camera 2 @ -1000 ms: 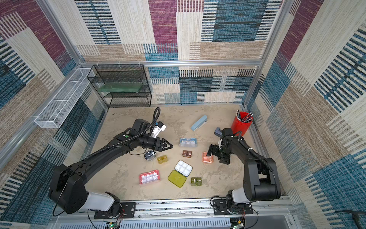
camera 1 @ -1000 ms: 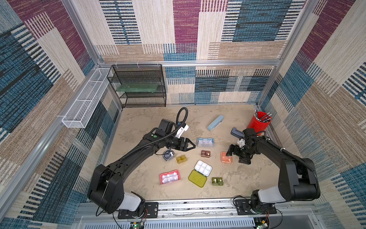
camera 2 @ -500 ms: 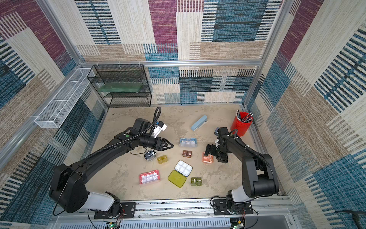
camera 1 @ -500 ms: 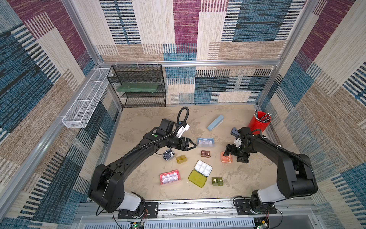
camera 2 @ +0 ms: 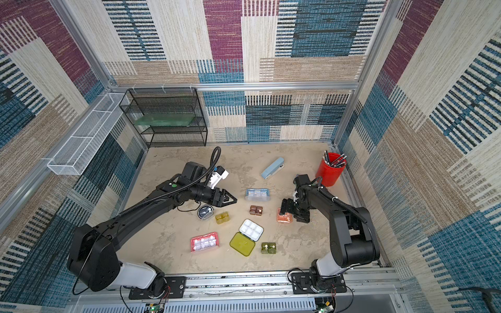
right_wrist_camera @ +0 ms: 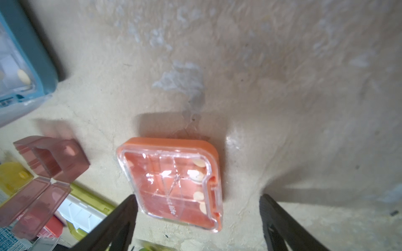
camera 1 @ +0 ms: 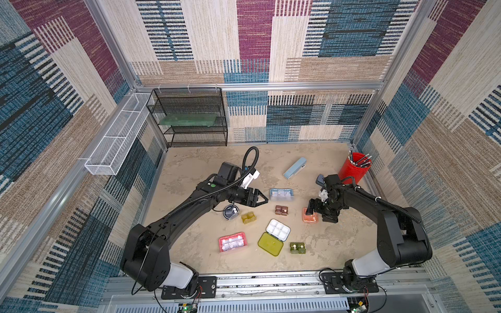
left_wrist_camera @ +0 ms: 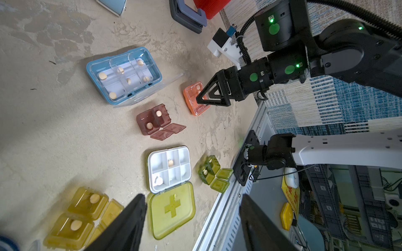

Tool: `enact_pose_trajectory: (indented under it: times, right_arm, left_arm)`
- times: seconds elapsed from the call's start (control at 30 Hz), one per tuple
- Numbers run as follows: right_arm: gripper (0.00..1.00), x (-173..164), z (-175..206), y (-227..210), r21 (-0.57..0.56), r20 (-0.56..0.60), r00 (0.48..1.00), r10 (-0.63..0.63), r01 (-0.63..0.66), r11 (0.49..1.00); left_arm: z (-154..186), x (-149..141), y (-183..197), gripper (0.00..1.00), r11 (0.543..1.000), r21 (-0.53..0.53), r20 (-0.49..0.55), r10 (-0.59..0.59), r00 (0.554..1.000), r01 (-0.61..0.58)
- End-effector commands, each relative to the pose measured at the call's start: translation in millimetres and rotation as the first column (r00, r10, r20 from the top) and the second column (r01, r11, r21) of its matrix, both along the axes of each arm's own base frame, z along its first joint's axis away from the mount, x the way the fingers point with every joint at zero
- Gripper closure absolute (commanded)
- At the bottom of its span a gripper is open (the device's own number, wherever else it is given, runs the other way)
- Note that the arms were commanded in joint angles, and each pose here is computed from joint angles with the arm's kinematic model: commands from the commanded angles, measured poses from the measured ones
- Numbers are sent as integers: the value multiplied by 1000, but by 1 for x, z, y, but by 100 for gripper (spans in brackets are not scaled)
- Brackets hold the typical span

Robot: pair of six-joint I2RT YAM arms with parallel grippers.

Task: Close pillboxes
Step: Close the lid on the pillbox.

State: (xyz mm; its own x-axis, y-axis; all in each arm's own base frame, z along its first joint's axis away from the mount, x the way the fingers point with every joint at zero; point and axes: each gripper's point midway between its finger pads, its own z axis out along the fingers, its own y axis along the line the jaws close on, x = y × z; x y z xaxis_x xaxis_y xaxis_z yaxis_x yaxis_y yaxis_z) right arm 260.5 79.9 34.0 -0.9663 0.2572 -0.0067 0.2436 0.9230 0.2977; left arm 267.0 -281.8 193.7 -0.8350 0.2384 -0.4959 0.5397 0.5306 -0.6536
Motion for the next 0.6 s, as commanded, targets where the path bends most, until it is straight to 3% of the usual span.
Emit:
enact_pose_trajectory:
  times: [0.0, 0.57]
  right_arm:
    - [12, 3, -2, -1, -5, 12, 1000, -7, 7, 1000]
    - [16, 1, -7, -3, -17, -3, 1000, -11, 11, 1000]
  left_arm:
    - [1, -2, 1, 29, 1000, 2, 14, -17, 1000, 17]
    - [0, -1, 1, 29, 1000, 6, 19, -17, 1000, 17]
